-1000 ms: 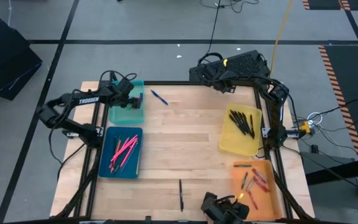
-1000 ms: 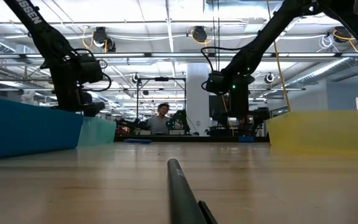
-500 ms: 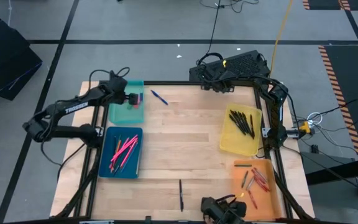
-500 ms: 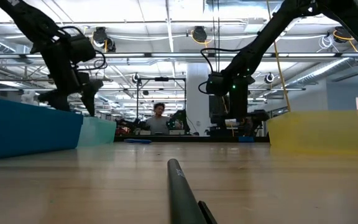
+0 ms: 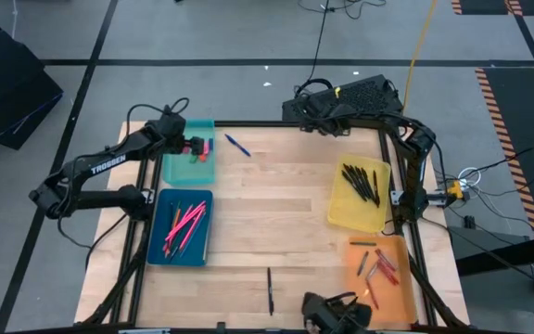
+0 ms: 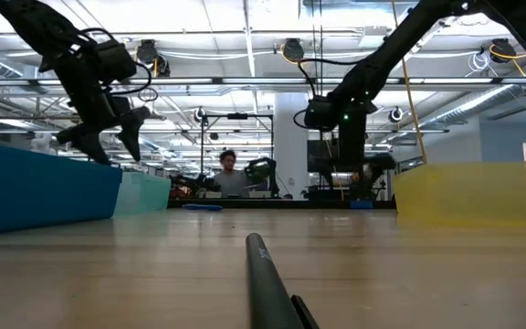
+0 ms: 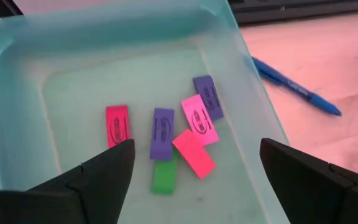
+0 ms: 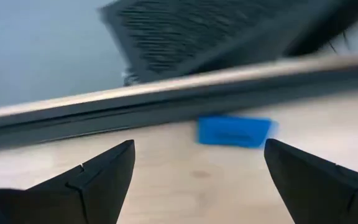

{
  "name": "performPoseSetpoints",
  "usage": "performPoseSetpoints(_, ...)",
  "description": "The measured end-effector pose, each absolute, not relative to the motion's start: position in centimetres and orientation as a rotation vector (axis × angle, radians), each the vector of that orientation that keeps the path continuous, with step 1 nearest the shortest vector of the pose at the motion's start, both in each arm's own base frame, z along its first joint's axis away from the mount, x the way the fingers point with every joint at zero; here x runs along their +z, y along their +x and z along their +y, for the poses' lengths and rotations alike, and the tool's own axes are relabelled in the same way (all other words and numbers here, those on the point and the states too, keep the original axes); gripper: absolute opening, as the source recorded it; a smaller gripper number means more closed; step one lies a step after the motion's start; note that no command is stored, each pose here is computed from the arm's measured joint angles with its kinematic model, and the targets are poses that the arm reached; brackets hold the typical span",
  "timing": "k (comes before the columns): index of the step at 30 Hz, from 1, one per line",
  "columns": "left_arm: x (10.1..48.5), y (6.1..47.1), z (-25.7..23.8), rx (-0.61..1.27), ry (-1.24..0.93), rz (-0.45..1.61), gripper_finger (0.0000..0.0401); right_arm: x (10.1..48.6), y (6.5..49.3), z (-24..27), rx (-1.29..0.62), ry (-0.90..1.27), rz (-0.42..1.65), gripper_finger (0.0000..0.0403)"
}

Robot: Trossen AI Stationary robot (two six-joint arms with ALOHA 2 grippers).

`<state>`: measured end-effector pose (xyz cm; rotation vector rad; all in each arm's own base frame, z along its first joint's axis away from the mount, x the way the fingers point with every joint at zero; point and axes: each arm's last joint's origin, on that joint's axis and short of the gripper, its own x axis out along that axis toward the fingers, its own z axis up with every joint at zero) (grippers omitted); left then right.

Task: Sort crayons/erasers/pens/pencils in bins
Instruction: Put the blue eraser into the light blue bin

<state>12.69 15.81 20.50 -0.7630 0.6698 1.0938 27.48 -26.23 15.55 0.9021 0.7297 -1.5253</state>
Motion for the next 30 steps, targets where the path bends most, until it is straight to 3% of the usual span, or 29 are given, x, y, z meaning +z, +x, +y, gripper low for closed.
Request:
performPoseSetpoints(13,20.4,12.6,15.7,1.098,-0.789,0.670,0.0349,17.5,25.8,-23.3,-1.655,0.964,0.870,0.0347)
performPoseSetpoints(19,20.5,12.7,15.8,1.096,-0.784,0.653,0.0349,16.1,24.5,-26.5,-1.555,1.072,0.873,0.0347)
performPoseSetpoints(30,20.8,13.0,16.0,1.082,-0.800,0.603,0.0349,17.2,23.4,-29.8,-1.397,1.095,0.996,0.0347)
